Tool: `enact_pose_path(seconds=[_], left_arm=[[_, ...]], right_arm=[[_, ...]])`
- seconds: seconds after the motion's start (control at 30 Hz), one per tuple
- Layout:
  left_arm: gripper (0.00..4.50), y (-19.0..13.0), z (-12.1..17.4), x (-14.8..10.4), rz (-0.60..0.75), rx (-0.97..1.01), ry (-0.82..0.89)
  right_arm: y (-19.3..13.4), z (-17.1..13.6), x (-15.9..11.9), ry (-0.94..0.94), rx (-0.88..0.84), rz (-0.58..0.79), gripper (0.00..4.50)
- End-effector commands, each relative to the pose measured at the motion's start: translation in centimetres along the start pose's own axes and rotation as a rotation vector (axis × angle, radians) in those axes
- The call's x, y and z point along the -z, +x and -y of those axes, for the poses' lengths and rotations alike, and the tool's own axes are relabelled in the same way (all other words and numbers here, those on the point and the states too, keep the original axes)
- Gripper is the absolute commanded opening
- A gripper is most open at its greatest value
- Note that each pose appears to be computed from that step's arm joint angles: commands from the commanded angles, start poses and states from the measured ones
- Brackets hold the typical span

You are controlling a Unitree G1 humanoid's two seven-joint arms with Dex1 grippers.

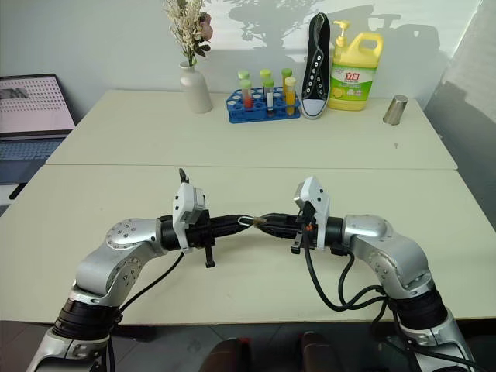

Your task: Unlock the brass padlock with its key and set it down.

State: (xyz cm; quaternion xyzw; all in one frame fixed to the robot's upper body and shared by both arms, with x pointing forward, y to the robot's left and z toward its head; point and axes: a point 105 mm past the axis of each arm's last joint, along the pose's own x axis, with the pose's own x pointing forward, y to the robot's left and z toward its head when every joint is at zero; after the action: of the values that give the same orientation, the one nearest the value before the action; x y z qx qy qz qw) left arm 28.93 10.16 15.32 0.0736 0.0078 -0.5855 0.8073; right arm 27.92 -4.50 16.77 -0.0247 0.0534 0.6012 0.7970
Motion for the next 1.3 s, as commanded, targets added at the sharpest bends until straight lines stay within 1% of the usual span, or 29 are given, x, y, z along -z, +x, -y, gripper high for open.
enact_pose_path(seconds=[0.03,0.33,0.53,0.87,1.07,1.17,1.23,1.3], left_arm=[[0.00,-0.4,0.9,-1.2,0.024,0.047,0.018],[0.00,-0.8,2.0,-1.7,0.015,0.098,-0.018],[0.00,-0.7,1.7,-2.1,0.028,0.083,-0.028],[0.00,-0.6,0.7,-4.0,0.097,0.056,-0.100],[0.00,-0.6,0.8,-3.8,0.081,0.060,-0.089],[0.00,-0.7,0.8,-3.7,0.058,0.053,-0.037],[0.00,-1.4,-0.1,-3.6,0.024,-0.002,0.027],[0.00,-2.3,-0.7,-3.6,-0.009,-0.030,0.137]], right_arm=[[-0.1,-0.4,-0.8,-0.039,-0.021,0.017,0.12],[-0.1,-0.3,-0.6,-0.040,-0.017,0.010,0.12],[0.0,-0.3,-0.6,-0.042,-0.021,0.010,0.12],[0.0,-0.4,-0.3,-0.044,-0.025,0.000,0.12],[0.0,-0.4,-0.3,-0.044,-0.026,0.001,0.12],[0.0,-0.4,-0.2,-0.044,-0.023,-0.002,0.12],[-0.2,-0.3,-0.2,-0.036,-0.015,-0.006,0.12],[-0.4,-0.1,0.1,-0.024,-0.004,-0.018,0.12]])
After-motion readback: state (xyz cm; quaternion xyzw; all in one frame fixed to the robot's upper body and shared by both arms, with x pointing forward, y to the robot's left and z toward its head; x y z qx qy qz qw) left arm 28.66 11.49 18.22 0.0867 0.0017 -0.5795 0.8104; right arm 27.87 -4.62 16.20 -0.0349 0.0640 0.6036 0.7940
